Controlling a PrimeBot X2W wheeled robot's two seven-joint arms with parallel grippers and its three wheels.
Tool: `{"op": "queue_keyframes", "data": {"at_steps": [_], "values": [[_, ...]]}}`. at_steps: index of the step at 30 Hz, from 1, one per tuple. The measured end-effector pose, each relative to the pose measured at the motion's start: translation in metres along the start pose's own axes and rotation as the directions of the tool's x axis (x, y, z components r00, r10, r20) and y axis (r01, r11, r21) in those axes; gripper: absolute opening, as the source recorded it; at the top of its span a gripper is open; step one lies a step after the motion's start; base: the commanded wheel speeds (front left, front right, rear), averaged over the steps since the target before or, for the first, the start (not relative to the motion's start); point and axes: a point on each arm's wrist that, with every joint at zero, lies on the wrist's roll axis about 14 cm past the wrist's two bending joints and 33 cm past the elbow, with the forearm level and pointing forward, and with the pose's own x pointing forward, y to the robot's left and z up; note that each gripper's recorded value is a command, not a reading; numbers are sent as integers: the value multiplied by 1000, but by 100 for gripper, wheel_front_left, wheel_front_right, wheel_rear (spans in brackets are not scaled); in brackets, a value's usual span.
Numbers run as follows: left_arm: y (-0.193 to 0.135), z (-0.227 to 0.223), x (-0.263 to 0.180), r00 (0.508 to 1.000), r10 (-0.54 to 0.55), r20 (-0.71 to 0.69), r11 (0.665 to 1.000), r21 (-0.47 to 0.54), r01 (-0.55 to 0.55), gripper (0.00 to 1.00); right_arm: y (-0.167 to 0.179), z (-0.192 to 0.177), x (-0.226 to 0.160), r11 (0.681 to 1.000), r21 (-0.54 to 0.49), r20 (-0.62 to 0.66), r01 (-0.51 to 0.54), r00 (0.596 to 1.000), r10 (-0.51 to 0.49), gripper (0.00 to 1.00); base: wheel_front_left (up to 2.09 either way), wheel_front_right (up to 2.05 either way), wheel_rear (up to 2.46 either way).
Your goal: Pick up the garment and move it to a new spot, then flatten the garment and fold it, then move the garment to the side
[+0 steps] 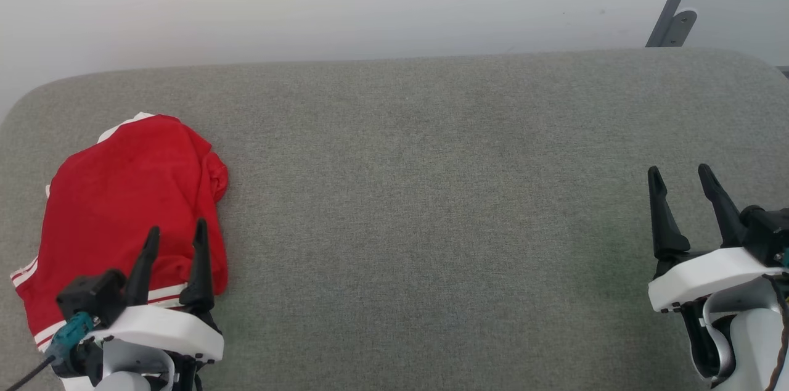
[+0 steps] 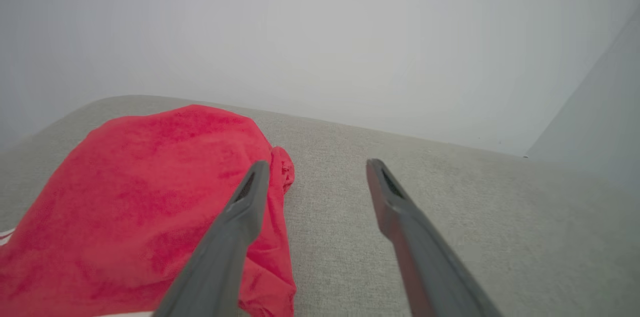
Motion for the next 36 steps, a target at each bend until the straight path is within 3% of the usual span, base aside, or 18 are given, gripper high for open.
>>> {"op": "queue_keyframes", "data": {"at_steps": [14, 20, 28, 32, 36], "values": [[-2, -4, -2, 1000, -14, 5, 1000, 5, 14, 100, 2, -1, 5, 1000, 5, 22, 6, 1000, -6, 100, 0, 0, 0], [11, 0, -9, 1000, 17, 19, 999, 39, -17, 100, 20, -3, 15, 999, 3, 30, -41, 999, 41, 100, 0, 0, 0], [56, 7, -42, 984, 174, 48, 982, 72, -177, 100, 83, -12, 41, 976, -15, 20, -217, 976, 217, 100, 0, 0, 0], [79, 9, -67, 963, 262, 60, 960, 90, -267, 100, 130, -19, 50, 942, -14, 11, -335, 942, 335, 100, 0, 0, 0], [100, 11, -94, 934, 350, 70, 929, 102, -356, 100, 181, -29, 51, 889, -9, -5, -458, 889, 458, 100, 0, 0, 0]]}}
